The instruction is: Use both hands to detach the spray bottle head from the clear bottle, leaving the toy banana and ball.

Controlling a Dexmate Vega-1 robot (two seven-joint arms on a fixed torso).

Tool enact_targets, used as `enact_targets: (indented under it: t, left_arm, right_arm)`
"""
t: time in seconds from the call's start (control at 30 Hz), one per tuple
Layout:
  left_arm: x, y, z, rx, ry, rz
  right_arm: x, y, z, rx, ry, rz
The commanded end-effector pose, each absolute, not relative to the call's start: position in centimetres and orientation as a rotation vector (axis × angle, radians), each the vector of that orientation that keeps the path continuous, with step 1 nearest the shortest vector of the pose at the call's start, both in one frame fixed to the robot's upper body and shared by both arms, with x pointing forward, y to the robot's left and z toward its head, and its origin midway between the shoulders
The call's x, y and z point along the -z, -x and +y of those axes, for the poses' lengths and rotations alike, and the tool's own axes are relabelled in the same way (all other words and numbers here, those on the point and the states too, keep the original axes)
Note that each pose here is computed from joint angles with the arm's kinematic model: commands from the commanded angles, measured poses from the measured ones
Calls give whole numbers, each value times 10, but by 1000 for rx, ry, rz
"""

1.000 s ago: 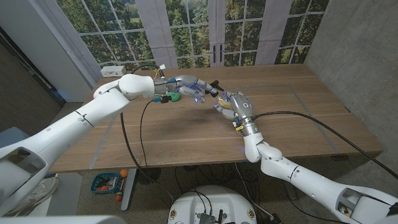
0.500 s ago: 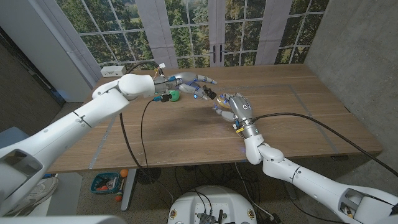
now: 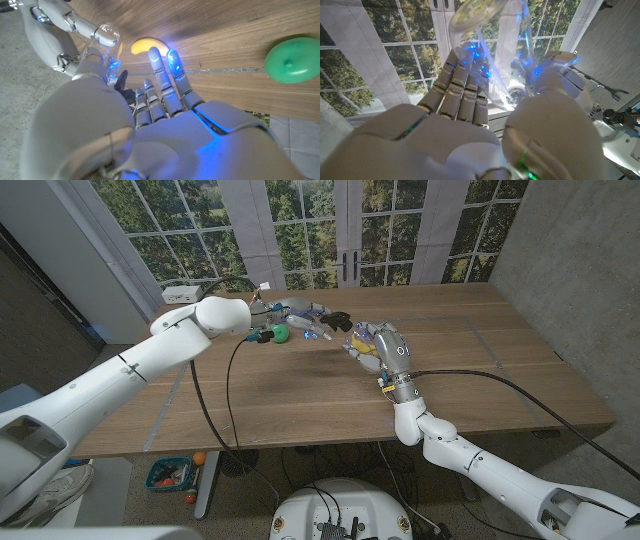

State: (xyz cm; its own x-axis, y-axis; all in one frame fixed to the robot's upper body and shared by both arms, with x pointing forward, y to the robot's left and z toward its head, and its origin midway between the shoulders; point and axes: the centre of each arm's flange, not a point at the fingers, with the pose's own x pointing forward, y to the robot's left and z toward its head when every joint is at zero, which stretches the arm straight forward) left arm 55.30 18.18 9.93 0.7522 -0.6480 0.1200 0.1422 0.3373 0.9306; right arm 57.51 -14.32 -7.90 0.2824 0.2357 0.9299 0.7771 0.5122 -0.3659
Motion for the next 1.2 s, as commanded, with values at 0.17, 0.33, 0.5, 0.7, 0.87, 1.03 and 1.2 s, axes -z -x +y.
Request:
enact_targets:
  t: [0.17,0.33,0.5,0.7,0.87,1.03,1.2]
  left_arm:
    - [-91,-559,185,663,-960,-602]
    - [-93,-552,188,656,-956,-645]
    - [-92,-548,188,672,-958,-663]
    - [-92,-540,190,691,-937,-680]
    - [-93,-535,188,729,-949,-668]
    - [-95,-529,177,764,-997,-672]
    - [-96,-522,166,766,-1053,-684]
  right_arm:
    - [80,-576,-147,506,1003,-1285]
    - [79,-579,-153,542,1007,-1258]
    - [80,-582,-155,562,1013,-1245]
    - [81,-587,-158,579,1022,-1218]
    - [82,-589,-159,583,1034,-1209]
    - [86,-590,-158,567,1053,-1201]
    - [90,-593,-157,550,1077,-1176]
